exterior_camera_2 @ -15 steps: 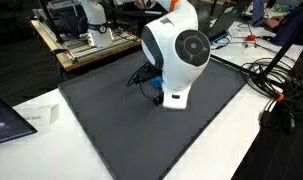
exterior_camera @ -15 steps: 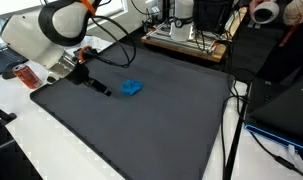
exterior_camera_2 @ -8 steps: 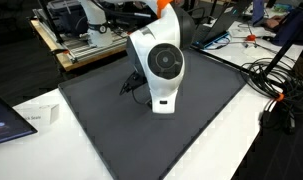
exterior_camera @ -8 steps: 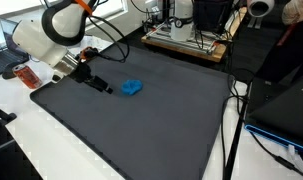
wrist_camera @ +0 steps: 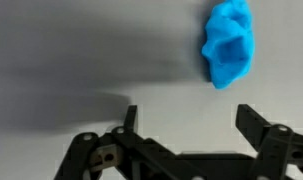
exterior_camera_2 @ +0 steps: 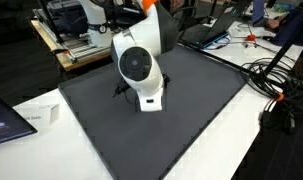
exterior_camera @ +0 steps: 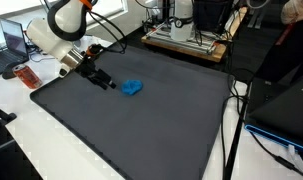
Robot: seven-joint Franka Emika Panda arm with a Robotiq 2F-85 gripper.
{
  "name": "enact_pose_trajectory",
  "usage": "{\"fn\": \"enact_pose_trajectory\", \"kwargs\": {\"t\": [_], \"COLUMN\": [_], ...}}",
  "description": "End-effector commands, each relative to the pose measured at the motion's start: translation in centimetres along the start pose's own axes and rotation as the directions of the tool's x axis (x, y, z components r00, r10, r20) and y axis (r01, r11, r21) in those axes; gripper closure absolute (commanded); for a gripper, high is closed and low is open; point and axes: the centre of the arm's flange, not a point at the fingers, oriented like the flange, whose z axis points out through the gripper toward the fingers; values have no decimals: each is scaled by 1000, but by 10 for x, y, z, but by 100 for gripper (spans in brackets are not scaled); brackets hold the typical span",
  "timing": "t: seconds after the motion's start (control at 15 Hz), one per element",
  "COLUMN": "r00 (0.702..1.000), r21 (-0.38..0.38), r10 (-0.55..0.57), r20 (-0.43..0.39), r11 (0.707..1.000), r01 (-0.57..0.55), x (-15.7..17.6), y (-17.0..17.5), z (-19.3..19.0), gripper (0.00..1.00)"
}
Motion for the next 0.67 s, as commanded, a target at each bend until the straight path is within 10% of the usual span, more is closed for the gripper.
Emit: {"fn": "enact_pose_trajectory", "kwargs": {"t": [0.0,0.6], "r00": [999,987], "r21": [39,82], "r10": [-32,-60], "r20": [-39,-149], "r11": [999,994], "r01": [34,73], "x": [-46,-84], "y": [-7,-7], "z": [3,12], "gripper": [0,0]}}
